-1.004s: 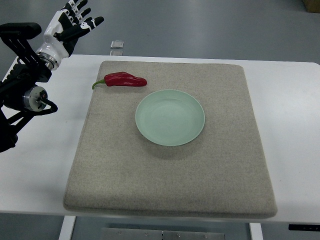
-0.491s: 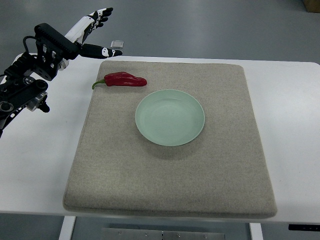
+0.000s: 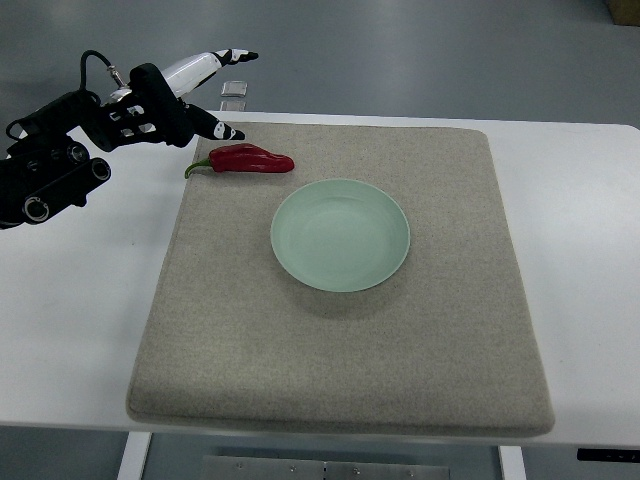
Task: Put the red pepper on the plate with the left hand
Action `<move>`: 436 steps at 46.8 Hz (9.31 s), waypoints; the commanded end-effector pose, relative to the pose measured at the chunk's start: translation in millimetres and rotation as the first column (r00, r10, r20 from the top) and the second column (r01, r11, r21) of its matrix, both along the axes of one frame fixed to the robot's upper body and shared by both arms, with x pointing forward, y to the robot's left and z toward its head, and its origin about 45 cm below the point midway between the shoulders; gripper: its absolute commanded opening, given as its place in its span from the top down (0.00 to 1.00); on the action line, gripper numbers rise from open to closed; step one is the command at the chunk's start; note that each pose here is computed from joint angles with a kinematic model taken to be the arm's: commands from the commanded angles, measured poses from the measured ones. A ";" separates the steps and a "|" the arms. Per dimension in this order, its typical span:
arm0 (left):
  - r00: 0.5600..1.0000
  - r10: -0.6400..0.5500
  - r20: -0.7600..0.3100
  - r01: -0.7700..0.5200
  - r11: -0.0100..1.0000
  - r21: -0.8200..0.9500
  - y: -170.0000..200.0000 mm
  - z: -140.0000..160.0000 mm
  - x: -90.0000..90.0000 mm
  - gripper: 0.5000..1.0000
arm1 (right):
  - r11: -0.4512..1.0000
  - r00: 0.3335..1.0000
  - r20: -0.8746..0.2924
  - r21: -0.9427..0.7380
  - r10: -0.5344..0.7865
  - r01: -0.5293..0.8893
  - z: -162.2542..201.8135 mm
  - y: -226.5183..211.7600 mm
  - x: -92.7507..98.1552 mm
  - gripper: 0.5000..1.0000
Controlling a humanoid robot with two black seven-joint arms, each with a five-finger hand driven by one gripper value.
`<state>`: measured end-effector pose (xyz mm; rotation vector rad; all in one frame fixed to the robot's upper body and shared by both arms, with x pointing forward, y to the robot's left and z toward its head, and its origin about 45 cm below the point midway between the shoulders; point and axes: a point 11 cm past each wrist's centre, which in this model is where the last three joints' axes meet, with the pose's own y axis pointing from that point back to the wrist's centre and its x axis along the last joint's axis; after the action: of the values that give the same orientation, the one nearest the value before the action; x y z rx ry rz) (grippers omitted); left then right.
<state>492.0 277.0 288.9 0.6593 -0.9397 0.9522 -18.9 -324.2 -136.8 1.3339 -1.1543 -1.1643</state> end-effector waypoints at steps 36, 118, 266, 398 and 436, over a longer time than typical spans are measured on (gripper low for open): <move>0.999 -0.036 -0.034 0.044 0.962 0.269 6.3 -44.7 -6.5 0.35 | 1.000 1.000 -0.001 0.000 0.000 0.000 0.0 0.0 -0.7 0.14; 0.999 -0.030 -0.045 0.044 0.943 0.331 -6.7 -72.3 -3.5 0.58 | 1.000 1.000 0.000 0.000 0.000 0.000 0.0 0.0 0.2 0.14; 0.799 -0.601 0.018 0.572 0.769 0.286 -137.5 -54.0 -65.2 1.00 | 1.000 1.000 0.000 0.000 0.000 0.000 0.0 0.0 0.2 0.14; 0.828 0.192 -0.526 -0.533 -0.019 -0.846 0.9 -59.0 -8.7 0.02 | 1.000 1.000 0.000 0.000 0.000 0.000 0.0 0.0 0.2 0.14; 0.846 0.121 -0.519 -0.509 -0.106 -0.854 1.3 -64.0 -12.3 0.02 | 1.000 1.000 0.000 0.000 0.000 0.000 0.0 0.0 0.2 0.14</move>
<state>479.7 278.6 225.3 -0.3605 0.4534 1.6360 -18.8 -324.2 -136.8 1.3341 -1.1543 -1.1642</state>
